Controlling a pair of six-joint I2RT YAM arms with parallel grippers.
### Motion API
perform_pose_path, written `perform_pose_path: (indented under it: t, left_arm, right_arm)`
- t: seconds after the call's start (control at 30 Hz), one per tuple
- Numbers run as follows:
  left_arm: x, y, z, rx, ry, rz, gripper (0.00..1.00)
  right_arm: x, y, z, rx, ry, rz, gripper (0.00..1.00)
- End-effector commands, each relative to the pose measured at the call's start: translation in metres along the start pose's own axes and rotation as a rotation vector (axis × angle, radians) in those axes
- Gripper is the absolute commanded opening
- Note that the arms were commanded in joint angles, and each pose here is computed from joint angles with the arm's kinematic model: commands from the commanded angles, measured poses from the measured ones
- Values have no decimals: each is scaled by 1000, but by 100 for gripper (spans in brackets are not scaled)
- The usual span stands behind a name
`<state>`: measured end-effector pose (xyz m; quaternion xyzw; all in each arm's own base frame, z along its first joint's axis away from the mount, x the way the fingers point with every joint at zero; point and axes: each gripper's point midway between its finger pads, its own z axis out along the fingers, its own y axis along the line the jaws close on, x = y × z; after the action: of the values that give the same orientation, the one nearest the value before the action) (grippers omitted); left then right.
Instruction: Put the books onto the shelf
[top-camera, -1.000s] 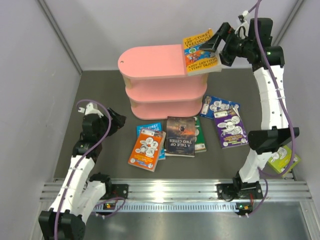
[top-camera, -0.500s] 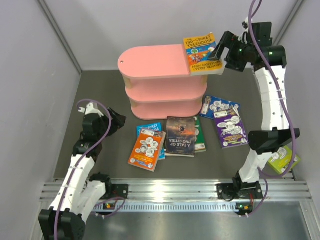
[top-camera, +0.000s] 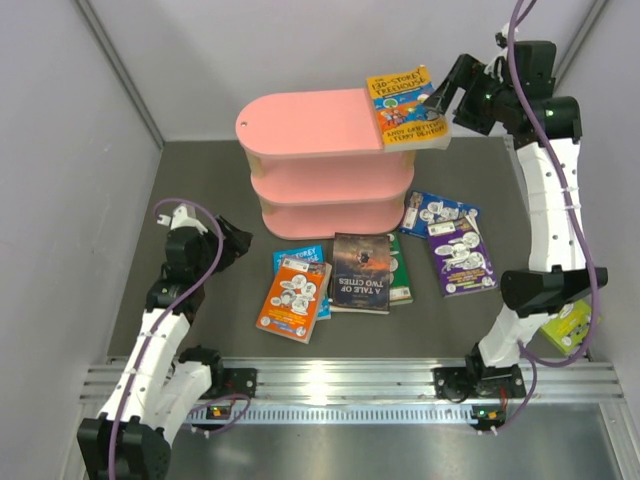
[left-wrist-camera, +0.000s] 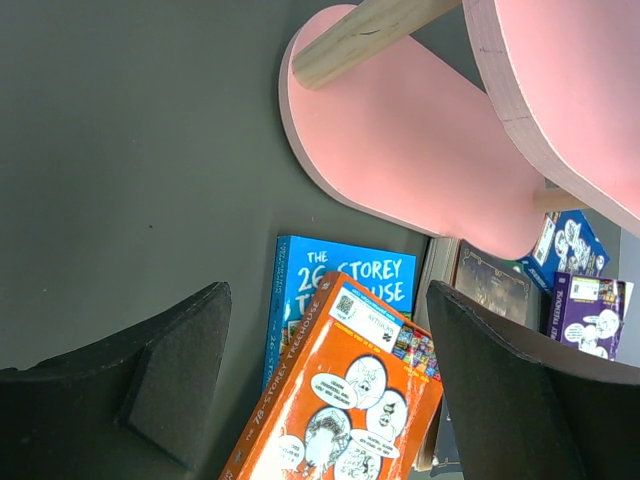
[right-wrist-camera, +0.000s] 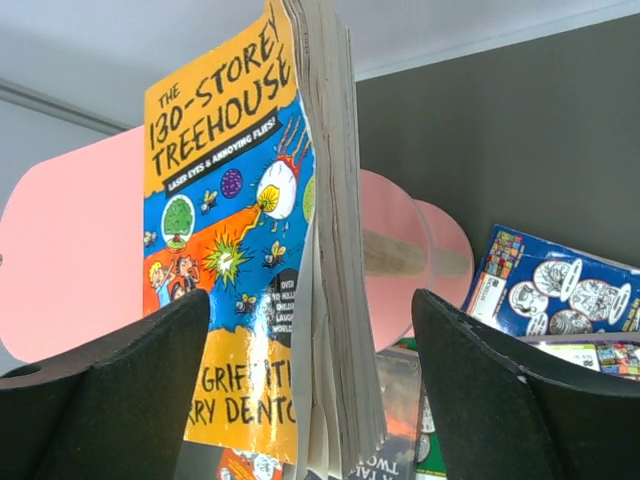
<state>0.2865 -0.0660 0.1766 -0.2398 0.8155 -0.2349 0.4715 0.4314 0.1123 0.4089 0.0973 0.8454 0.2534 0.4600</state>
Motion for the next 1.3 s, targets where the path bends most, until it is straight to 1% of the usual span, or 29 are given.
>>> perform_pose_path:
  t: [0.0,0.07,0.13,0.17,0.23,0.27,0.37,0.6,0.77,0.9,0.93,0.97,1.0,1.03,1.07,1.1,1.13,1.27]
  left_arm:
    - [-11,-4,2,16,-46,11,84]
    - [-11,-3,3,14,-46,11,84]
    - [-9,-2,3,11,-43,11,84]
    - [-10,-2,3,12,-46,13,84]
    - [-10,-2,3,11,-45,13,84]
    - [-8,0,4,7,-40,12,84]
    - [-8,0,4,6,-41,11,84]
    - [-6,2,5,2,-38,12,84]
    - [-5,2,5,2,-36,13,84]
    - [-7,2,3,3,-41,20,84]
    - [-8,1,3,5,-43,23,84]
    - [-8,1,2,2,-44,23,84]
    - [-8,2,1,-1,-43,25,84]
    - [-8,1,1,1,-43,29,84]
    - [-9,1,0,3,-45,27,84]
    - [-9,0,-1,6,-46,28,84]
    - [-9,-1,-2,8,-45,26,84]
    - [-11,-4,-4,17,-47,22,84]
  right_arm:
    - [-19,13,-12,-57,-82,-16,79]
    - [-16,13,-9,-62,-72,-13,66]
    - [-10,13,-2,-65,-54,-15,56]
    - [-8,13,-1,-63,-48,-16,46]
    - [-4,16,4,-66,-36,-20,40]
    - [-3,17,5,-68,-35,-25,34]
    - [1,22,10,-69,-26,-36,26]
    - [9,39,14,-92,-19,-54,18]
    - [16,51,16,-99,-15,-63,17]
    - [20,50,19,-86,-6,-60,18]
    - [20,49,18,-77,-11,-59,18]
    - [20,48,16,-72,-16,-60,25]
    - [19,47,13,-68,-24,-62,35]
    - [17,46,10,-58,-37,-67,52]
    - [14,46,5,-57,-50,-71,84]
    - [11,47,2,-53,-63,-74,95]
    - [9,45,-1,-40,-77,-80,100]
    - [-1,47,-16,-47,-125,-101,100]
